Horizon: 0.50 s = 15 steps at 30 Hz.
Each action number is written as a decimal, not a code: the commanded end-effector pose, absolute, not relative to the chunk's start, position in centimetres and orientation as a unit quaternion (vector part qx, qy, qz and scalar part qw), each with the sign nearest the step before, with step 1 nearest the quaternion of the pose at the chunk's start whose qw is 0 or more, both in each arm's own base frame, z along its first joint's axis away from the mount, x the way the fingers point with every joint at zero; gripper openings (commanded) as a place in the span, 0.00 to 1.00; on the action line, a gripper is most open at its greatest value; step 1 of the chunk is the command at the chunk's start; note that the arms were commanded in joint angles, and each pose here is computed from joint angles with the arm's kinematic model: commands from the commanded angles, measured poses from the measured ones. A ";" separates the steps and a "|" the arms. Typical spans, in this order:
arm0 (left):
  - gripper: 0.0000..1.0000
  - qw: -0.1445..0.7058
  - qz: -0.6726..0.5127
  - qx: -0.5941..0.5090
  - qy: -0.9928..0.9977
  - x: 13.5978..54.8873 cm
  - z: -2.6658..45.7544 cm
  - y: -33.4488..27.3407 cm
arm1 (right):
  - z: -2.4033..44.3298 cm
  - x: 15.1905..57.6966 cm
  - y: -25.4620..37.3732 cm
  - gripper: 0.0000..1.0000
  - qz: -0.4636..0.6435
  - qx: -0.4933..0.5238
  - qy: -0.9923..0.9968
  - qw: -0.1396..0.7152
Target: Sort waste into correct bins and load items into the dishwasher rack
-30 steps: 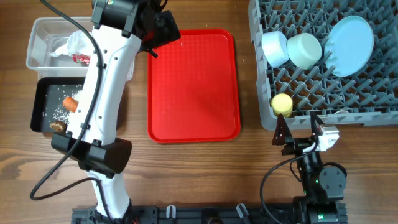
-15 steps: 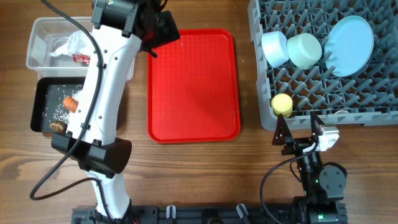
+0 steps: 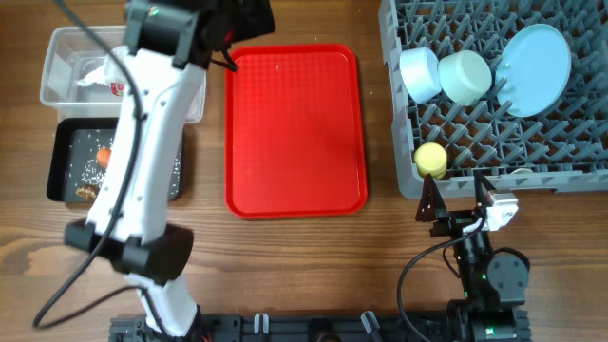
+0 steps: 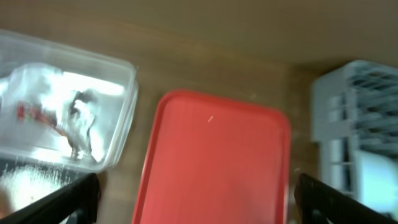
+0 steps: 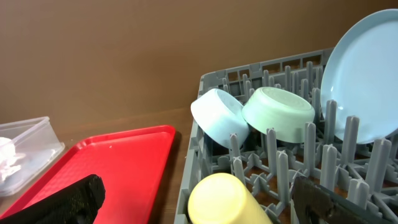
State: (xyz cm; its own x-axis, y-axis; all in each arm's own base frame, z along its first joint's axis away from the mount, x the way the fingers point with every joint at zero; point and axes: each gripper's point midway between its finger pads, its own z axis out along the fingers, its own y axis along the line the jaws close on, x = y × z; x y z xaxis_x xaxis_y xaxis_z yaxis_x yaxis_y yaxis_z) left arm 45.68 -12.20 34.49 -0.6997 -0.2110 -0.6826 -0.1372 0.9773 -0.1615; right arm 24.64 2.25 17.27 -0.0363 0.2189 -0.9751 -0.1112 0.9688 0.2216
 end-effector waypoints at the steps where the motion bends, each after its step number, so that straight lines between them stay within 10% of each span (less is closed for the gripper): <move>1: 1.00 0.430 -0.067 -0.023 0.900 43.9 38.6 -12.6 | 17.4 24.6 2.1 1.00 0.111 0.038 0.708 0.696; 15: 1.00 0.522 -0.148 -0.025 0.840 39.1 32.7 -8.4 | 17.4 24.6 2.1 1.00 0.111 0.038 0.708 0.696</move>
State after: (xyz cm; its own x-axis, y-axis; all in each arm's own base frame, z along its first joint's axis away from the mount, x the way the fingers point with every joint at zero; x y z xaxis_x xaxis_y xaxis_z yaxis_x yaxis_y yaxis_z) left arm 42.51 -9.72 35.69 -0.4596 -0.1976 -0.8658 0.0668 0.9645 -0.2556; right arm 24.64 2.24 17.24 -0.0373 0.2189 -0.9750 -0.1106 0.9688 0.2217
